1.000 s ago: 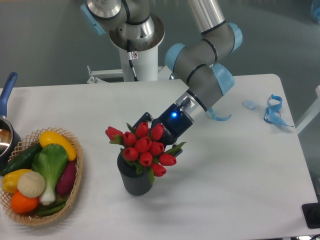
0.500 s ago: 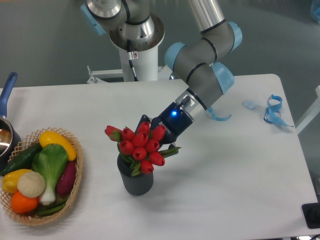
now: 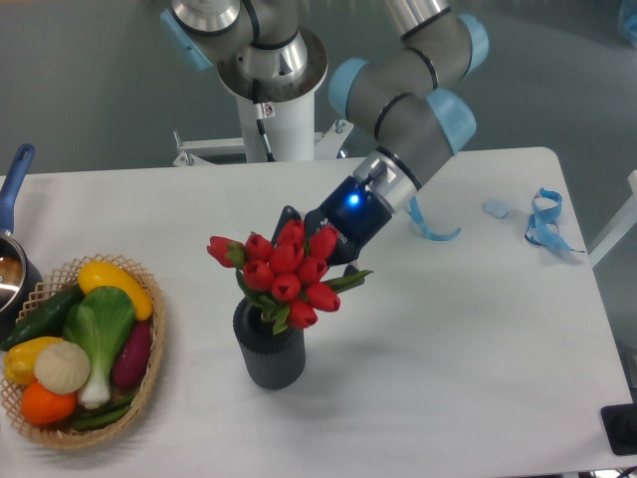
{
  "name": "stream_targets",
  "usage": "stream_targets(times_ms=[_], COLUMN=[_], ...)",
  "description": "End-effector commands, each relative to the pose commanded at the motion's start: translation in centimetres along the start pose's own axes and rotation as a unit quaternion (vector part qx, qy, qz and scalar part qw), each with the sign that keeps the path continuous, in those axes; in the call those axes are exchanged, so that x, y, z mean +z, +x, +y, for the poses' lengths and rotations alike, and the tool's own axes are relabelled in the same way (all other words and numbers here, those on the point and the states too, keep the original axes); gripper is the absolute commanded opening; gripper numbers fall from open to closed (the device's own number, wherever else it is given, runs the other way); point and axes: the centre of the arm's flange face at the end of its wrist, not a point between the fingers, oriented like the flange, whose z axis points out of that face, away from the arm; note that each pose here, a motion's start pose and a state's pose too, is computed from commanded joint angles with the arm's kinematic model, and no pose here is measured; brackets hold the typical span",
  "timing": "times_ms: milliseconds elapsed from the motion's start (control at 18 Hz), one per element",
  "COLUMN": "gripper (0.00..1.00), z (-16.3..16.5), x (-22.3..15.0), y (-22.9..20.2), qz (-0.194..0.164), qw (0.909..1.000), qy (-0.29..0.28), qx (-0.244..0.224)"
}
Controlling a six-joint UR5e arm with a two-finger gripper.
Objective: Pick up the flowers from the vase
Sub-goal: 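Lift the gripped tulip bunch up out of the black vase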
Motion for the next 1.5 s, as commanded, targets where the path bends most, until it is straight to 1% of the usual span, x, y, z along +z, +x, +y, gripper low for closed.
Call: stream_targets(times_ms=[111,389,556,667,833,944,1056,1222,1333,1500], gripper=[0.40,0.40,0.40,0.40,0.39,0.39,0.36,0.36,0.36,0.36], z=[-1.3,-3.4,-5.3,-6.6,-7.4,-7.5,-7.4,-7.1,-6.2,-4.9], x=[-0.7,-2.5,-4.6,-6.0,-7.8,-9.8,-12.0,-14.0,-14.7,-14.3], y=[0.4,-0.4,-1.2,-1.7,-2.4,-2.9,-3.8,-5.1,-6.3,-8.0], qz=[-0.006,-0.023,-0.040,-0.051,-0.067,-0.087,-0.106,-0.125,-0.132,-0.131], qw=[0.9999,0.9997,0.9990,0.9984,0.9973,0.9957,0.9936,0.9915,0.9907,0.9911], qy=[0.003,0.008,0.021,0.026,0.030,0.032,0.033,0.033,0.031,0.023], qx=[0.009,0.007,-0.007,-0.003,-0.003,-0.007,-0.016,-0.016,-0.018,-0.001])
